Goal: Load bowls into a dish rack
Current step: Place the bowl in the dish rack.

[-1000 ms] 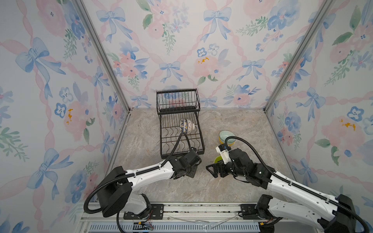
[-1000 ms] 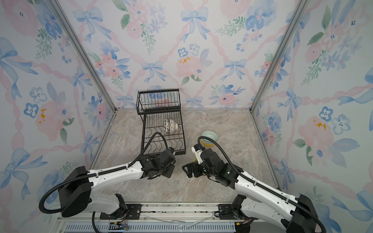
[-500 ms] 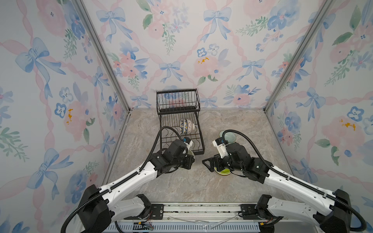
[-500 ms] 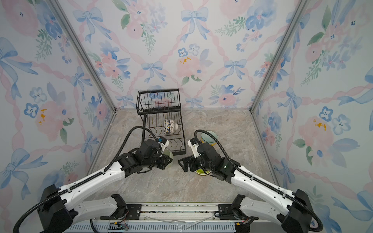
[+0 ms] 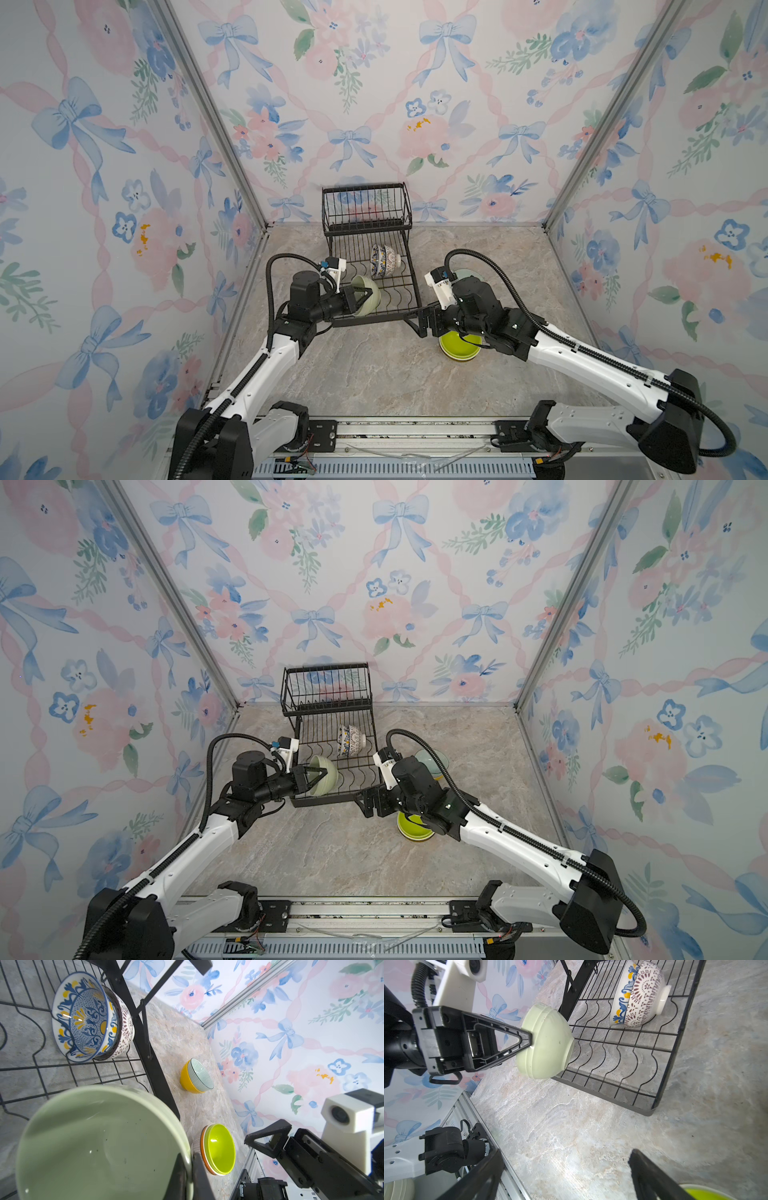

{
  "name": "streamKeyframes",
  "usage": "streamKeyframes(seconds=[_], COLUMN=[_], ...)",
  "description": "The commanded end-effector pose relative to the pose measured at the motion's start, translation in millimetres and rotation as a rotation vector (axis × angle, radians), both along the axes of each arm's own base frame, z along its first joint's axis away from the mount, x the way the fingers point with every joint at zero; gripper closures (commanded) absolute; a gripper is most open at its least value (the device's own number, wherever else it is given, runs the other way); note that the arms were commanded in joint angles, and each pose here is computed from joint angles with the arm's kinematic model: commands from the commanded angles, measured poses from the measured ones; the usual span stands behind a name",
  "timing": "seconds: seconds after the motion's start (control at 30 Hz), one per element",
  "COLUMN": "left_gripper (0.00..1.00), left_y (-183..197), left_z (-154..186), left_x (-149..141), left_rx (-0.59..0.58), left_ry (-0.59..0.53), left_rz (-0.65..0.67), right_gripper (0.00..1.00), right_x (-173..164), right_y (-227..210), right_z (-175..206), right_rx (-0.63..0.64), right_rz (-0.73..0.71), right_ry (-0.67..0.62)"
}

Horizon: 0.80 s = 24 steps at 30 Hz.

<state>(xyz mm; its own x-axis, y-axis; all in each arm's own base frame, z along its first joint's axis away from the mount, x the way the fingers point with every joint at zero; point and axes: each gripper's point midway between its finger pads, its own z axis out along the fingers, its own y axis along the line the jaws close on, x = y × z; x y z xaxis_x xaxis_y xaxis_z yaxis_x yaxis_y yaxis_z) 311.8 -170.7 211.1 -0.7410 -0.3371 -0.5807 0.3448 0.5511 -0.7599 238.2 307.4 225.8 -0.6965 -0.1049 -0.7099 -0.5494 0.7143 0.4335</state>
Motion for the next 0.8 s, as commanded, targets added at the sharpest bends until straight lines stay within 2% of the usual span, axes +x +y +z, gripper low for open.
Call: streamKeyframes(seconds=[0.0,0.37,0.77], left_gripper=[1.00,1.00,1.00], left_y=[-1.2,24.0,31.2], left_z=[37.7,18.8,9.1], left_x=[10.8,60.5,112.3], left_rx=[-0.109,-0.208,-0.298], left_ry=[-0.153,-0.137,-0.132], left_rz=[-0.047,0.044,0.080], right_gripper=[0.04,0.04,0.04], right_x=[15.5,28.1,25.9], right_y=[4.5,17.6,20.0], right_z=[14.8,7.1,-2.6], right_rx=[0.015,0.026,0.027], right_rz=[-0.021,-0.038,-0.035], right_ry=[-0.054,-0.049,-0.023])
